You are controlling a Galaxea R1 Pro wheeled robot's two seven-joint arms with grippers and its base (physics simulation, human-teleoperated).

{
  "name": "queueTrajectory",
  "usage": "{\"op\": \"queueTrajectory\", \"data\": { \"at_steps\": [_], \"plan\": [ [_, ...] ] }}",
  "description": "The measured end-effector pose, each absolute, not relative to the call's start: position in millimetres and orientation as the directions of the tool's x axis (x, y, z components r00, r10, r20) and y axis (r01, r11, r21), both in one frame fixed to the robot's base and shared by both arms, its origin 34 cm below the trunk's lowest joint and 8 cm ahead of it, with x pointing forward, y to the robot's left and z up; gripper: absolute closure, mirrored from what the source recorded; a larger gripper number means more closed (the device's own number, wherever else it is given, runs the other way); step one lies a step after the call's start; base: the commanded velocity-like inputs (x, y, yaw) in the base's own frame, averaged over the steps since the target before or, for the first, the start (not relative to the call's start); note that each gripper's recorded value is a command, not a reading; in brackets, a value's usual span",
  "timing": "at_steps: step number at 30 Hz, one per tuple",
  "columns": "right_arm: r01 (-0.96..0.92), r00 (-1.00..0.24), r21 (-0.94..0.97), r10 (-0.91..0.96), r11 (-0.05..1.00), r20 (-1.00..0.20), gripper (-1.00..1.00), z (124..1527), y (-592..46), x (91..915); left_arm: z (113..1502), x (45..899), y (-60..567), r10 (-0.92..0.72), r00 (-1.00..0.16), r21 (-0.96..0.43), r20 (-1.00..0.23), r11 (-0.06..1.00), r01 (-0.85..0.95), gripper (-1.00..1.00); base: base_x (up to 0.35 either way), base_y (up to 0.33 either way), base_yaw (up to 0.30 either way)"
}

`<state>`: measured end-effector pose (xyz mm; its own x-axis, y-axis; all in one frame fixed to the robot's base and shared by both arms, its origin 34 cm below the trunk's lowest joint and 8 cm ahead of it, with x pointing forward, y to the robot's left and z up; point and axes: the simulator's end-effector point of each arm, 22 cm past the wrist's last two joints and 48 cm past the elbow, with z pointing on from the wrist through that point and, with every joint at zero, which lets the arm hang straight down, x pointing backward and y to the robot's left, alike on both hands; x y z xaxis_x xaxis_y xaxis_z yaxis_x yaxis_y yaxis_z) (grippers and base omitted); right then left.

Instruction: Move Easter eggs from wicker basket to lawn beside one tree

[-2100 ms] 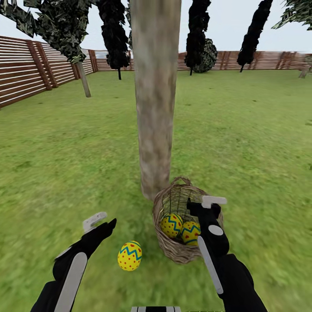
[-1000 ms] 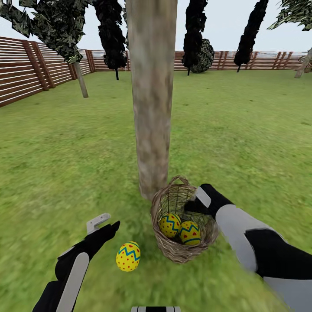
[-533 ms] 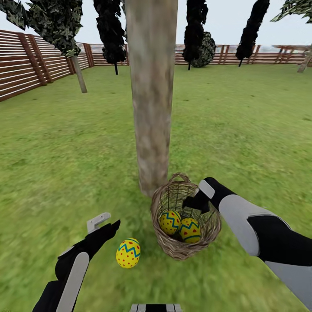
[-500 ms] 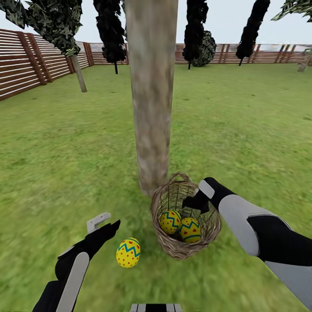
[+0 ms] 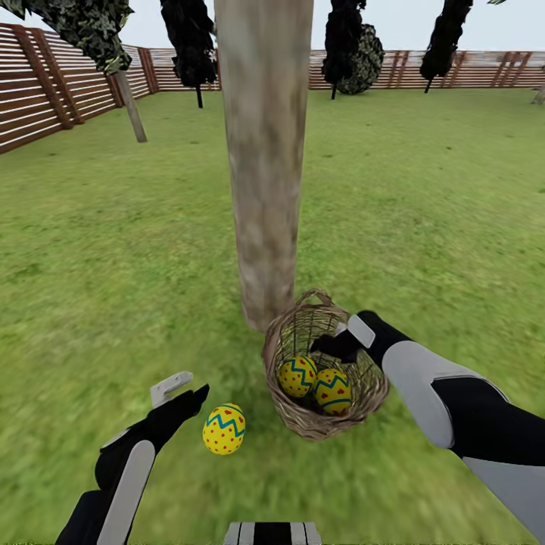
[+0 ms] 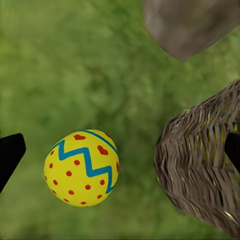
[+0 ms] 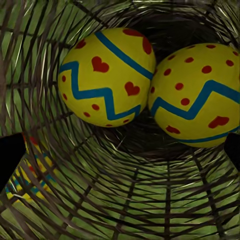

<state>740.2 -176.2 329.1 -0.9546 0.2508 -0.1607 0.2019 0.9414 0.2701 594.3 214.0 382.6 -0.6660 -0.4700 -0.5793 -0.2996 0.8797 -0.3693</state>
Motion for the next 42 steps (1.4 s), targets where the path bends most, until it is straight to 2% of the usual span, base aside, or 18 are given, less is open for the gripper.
{"op": "queueTrajectory", "data": {
  "at_steps": [13,17,23,32,42],
  "plan": [
    [0.206,-0.953,0.283,0.258,0.937,-0.16,-1.0,297,-174,743,354,587,214,-0.47,-0.695,-0.352,-0.543,0.88,-0.32,-1.0,0.0,0.0,0.0],
    [0.208,-0.958,0.275,0.252,0.939,-0.138,-1.0,286,-174,738,346,585,214,-0.47,-0.704,-0.347,-0.532,0.88,-0.325,-1.0,0.0,0.0,0.0],
    [0.206,-0.973,0.272,0.226,0.94,-0.045,-1.0,271,-170,720,333,581,215,-0.47,-0.717,-0.339,-0.515,0.88,-0.334,-1.0,0.0,0.0,0.0],
    [0.205,-0.972,0.283,0.229,0.937,-0.053,-1.0,265,-176,734,314,575,213,-0.47,-0.736,-0.327,-0.487,0.88,-0.345,-1.0,0.0,0.0,0.0],
    [0.2,-0.978,0.282,0.209,0.938,-0.004,-1.0,263,-173,727,308,573,210,-0.469,-0.743,-0.33,-0.478,0.88,-0.343,-1.0,0.0,0.0,0.0]
  ]
}}
